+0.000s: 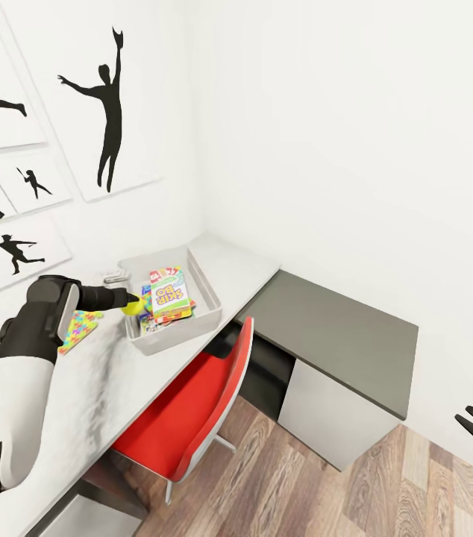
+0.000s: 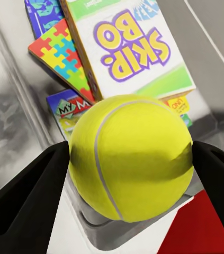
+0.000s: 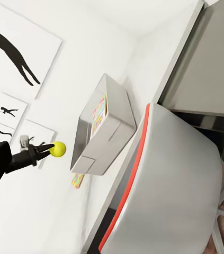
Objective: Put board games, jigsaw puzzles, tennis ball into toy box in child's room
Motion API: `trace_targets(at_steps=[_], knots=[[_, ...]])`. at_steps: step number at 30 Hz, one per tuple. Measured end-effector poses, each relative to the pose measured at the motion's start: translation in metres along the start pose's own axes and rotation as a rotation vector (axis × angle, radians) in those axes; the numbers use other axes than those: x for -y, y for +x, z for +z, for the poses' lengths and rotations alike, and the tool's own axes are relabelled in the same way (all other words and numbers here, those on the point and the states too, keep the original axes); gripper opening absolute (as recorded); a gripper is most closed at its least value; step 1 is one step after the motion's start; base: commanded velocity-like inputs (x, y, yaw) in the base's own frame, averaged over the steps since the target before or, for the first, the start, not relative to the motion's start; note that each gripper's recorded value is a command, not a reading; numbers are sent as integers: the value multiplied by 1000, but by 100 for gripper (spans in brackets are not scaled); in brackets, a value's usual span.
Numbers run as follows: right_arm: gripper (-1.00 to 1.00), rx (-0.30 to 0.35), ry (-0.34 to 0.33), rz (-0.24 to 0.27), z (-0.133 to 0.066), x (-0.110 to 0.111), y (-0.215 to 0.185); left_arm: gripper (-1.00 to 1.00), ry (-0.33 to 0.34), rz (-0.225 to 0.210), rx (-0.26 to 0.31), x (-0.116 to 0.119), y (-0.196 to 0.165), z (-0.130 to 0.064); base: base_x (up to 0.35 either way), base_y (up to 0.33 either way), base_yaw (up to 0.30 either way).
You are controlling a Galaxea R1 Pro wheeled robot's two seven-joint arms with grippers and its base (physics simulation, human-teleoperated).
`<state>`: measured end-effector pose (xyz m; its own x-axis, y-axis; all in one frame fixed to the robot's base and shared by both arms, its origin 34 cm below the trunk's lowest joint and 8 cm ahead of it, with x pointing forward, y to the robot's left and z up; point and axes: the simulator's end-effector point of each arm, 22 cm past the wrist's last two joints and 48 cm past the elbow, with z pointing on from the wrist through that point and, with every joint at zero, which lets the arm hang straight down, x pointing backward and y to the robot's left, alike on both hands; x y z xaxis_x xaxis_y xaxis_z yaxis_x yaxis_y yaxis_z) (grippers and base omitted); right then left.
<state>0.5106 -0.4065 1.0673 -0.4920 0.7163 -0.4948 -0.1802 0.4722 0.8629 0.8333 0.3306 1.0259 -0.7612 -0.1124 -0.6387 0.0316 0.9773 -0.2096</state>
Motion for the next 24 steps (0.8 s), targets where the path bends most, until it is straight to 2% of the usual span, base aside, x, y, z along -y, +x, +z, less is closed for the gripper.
trace_targets(at_steps=[6, 24], knots=[[100, 0, 0, -1, 0, 0, -1, -100, -5, 22, -9, 3, 2, 2, 0, 0, 0], [100, 0, 0, -2, 0, 0, -1, -100, -8, 29, -14, 3, 3, 3, 0, 0, 0]])
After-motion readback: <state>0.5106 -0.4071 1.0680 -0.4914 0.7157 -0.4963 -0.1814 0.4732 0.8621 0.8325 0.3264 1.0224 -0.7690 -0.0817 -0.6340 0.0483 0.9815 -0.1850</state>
